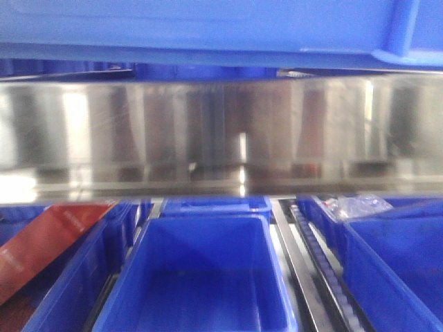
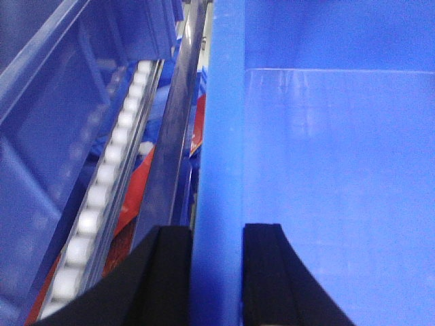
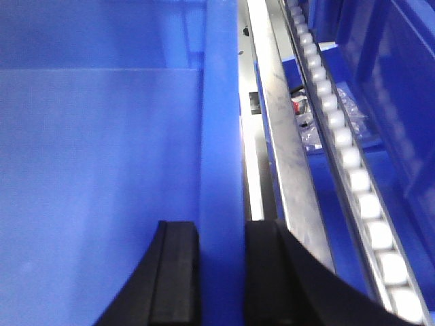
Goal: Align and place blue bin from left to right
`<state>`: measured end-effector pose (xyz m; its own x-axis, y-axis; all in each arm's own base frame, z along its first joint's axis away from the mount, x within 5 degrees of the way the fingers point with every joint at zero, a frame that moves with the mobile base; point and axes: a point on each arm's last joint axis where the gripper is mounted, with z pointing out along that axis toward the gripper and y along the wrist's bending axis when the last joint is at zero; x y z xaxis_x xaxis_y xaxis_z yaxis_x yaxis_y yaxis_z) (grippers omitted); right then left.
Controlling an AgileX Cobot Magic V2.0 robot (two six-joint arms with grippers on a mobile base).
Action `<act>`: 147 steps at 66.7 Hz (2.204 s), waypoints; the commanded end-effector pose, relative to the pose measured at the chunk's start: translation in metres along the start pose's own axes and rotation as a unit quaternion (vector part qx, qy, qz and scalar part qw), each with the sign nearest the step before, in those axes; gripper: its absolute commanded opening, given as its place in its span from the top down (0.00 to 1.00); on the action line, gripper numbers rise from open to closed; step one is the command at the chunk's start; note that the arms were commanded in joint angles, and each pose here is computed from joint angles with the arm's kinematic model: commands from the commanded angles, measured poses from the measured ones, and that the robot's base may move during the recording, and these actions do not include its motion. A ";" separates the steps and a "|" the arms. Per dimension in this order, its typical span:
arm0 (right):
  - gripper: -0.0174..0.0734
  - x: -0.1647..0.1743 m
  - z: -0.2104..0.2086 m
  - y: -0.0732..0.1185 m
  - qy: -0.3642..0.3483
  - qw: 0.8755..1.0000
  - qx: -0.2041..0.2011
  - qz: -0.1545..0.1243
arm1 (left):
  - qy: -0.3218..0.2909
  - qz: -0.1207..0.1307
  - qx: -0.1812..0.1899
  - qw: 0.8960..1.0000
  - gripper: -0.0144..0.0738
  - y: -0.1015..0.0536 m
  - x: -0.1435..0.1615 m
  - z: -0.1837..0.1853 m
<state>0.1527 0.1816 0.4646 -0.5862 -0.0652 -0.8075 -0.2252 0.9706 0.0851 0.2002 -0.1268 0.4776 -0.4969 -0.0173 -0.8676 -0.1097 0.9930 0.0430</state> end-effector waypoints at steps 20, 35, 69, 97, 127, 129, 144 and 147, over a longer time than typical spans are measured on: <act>0.99 -0.018 -0.010 0.024 -0.098 0.986 -0.135 0.001 | -0.048 -0.003 0.031 0.998 0.96 -0.006 -0.009 -0.004; 0.99 -0.018 -0.010 0.024 -0.098 0.986 -0.135 0.001 | -0.048 -0.003 0.031 0.998 0.96 -0.006 -0.009 -0.004; 0.99 -0.018 -0.010 0.024 -0.098 0.986 -0.135 0.001 | -0.048 -0.003 0.031 0.998 0.96 -0.006 -0.009 -0.004; 0.99 -0.018 -0.010 0.024 -0.098 0.986 -0.135 0.001 | -0.048 -0.003 0.031 0.998 0.96 -0.006 -0.009 -0.004; 0.99 -0.018 -0.011 0.025 -0.102 0.985 -0.140 0.001 | -0.048 -0.003 0.031 0.998 0.96 -0.006 -0.009 -0.004; 0.99 -0.018 -0.011 0.025 -0.102 0.985 -0.140 0.001 | -0.048 -0.003 0.031 0.998 0.96 -0.006 -0.009 -0.004; 0.99 -0.018 -0.011 0.025 -0.102 0.985 -0.140 0.001 | -0.048 -0.003 0.031 0.998 0.96 -0.006 -0.009 -0.004; 0.99 -0.018 -0.010 0.026 -0.102 0.985 -0.140 0.000 | -0.048 -0.003 0.031 0.998 0.96 -0.006 -0.009 -0.004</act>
<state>0.1527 0.1816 0.4646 -0.5862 -0.0652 -0.8075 -0.2252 0.9706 0.0851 0.2002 -0.1268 0.4776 -0.4969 -0.0173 -0.8676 -0.1097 0.9930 0.0430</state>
